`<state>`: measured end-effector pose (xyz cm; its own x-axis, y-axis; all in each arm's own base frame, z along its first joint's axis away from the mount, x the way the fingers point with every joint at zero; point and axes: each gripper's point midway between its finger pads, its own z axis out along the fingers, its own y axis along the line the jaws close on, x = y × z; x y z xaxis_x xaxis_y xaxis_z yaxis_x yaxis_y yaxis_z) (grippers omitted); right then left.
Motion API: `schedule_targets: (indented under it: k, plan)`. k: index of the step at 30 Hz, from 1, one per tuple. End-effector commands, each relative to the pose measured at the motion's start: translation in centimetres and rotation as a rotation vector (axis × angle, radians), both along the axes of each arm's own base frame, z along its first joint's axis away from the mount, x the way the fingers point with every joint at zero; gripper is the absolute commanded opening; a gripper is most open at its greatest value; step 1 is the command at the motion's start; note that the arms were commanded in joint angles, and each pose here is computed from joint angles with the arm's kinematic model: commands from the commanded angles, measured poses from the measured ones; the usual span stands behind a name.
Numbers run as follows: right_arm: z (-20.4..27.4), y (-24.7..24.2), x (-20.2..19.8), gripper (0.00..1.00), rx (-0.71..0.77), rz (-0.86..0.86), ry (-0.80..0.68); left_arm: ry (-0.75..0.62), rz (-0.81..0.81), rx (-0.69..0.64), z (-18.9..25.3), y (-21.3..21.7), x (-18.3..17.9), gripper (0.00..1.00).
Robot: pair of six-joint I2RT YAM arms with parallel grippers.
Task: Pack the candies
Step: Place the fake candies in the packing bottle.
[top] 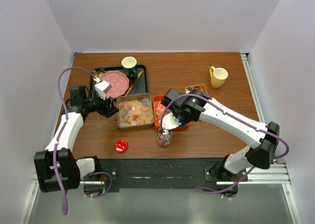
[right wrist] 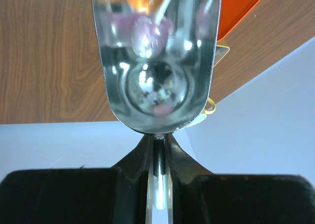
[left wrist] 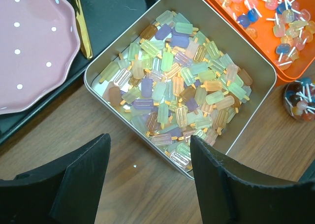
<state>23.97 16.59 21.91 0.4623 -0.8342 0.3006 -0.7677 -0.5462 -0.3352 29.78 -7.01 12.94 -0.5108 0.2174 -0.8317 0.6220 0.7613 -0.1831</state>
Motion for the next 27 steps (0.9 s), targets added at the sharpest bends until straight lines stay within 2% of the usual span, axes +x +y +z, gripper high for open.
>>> schedule_targets:
  k: [1,13,18,19,21,22,24,27]
  plan:
    - [1.0,-4.0,-2.1,0.00,-0.191,0.006,0.073,-0.059,-0.002,-0.003,1.0,0.1,0.7,0.71]
    - [1.9,-4.6,-2.5,0.00,-0.169,-0.010,0.050,-0.082,-0.010,-0.055,2.6,-0.6,1.4,0.71]
    - [1.3,-3.3,-2.4,0.00,-0.013,-0.129,0.082,-0.124,-0.068,-0.178,6.7,-2.6,1.1,0.63]
    - [1.2,-2.8,-2.2,0.00,0.031,-0.168,0.090,-0.150,-0.097,-0.198,8.1,-3.4,1.2,0.52]
    - [0.0,-1.8,-1.3,0.00,0.148,-0.288,0.130,-0.133,-0.145,-0.244,9.4,-5.1,0.7,0.35]
    - [-0.8,-1.3,0.2,0.00,0.194,-0.348,0.132,-0.128,-0.189,-0.258,10.5,-6.4,0.2,0.16]
    - [-1.8,-0.1,0.6,0.00,0.282,-0.416,0.194,-0.086,-0.216,-0.291,11.1,-7.3,-0.2,0.00]
    - [-3.5,2.1,2.5,0.00,0.374,-0.492,0.238,-0.001,-0.259,-0.333,11.1,-9.0,-1.1,0.00]
